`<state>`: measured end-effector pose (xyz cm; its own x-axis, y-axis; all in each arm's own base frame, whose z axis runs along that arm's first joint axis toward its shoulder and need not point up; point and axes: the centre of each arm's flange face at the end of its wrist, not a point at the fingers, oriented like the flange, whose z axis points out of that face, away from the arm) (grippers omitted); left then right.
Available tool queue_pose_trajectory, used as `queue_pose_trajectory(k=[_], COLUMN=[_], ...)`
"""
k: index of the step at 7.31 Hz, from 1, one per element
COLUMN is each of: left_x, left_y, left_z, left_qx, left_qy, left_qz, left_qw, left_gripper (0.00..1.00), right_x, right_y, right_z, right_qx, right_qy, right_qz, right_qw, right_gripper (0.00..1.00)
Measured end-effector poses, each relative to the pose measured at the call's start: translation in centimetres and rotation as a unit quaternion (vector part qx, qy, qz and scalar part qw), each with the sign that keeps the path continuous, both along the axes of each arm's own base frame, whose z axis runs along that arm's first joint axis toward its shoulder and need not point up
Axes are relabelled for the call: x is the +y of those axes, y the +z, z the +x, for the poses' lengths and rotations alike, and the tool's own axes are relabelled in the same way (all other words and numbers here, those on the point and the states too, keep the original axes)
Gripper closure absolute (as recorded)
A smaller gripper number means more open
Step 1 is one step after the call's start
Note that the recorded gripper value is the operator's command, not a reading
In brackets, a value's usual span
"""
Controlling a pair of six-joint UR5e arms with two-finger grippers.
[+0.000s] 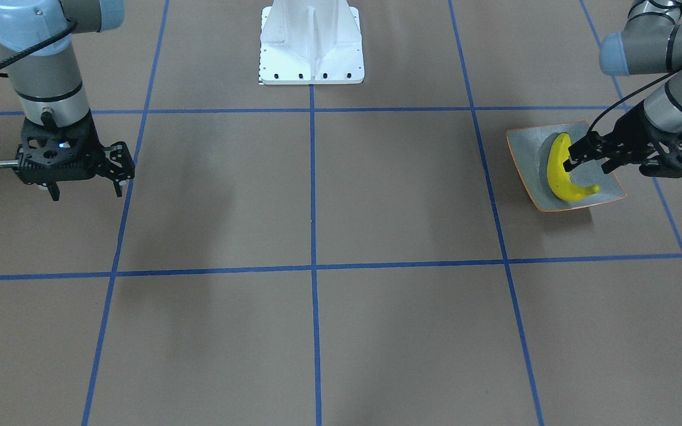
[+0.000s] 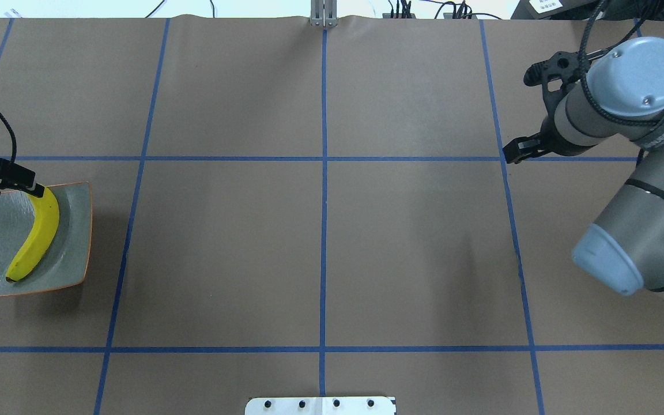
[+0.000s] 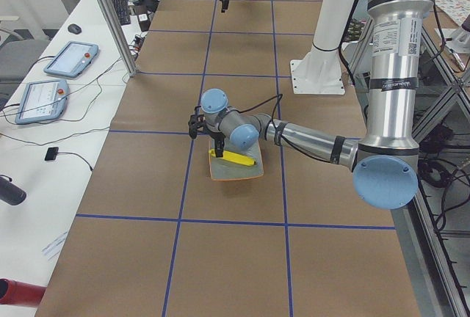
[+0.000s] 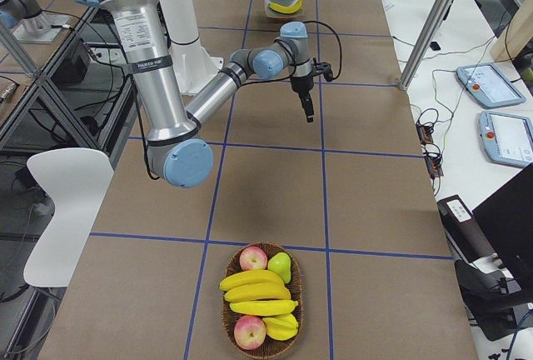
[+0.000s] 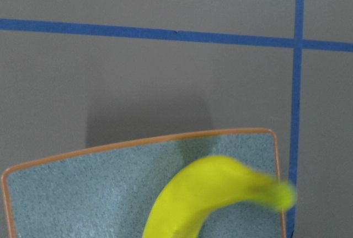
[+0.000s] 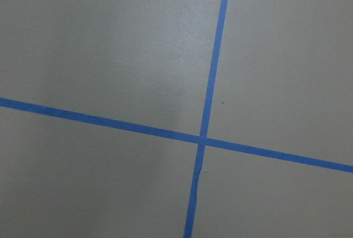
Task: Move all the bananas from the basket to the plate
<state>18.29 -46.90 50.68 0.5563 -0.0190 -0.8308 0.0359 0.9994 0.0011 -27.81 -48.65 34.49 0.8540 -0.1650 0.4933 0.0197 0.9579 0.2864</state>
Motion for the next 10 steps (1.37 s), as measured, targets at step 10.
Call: queue_pose_trajectory(k=[10], left_x=[-0.1], left_y=[-0.1], left_z=[-0.9], left_qx=[0.0], left_qy=[-0.01], left_qz=[0.001], left_qw=[1.0], left_gripper=[0.0], right_x=[3.2], right_y=[38.3], right_z=[36.3], right_qx=[-0.065], right_qy=[-0.009], right_qz=[-0.103], right_qw=[0.9925], right_gripper=[0.0])
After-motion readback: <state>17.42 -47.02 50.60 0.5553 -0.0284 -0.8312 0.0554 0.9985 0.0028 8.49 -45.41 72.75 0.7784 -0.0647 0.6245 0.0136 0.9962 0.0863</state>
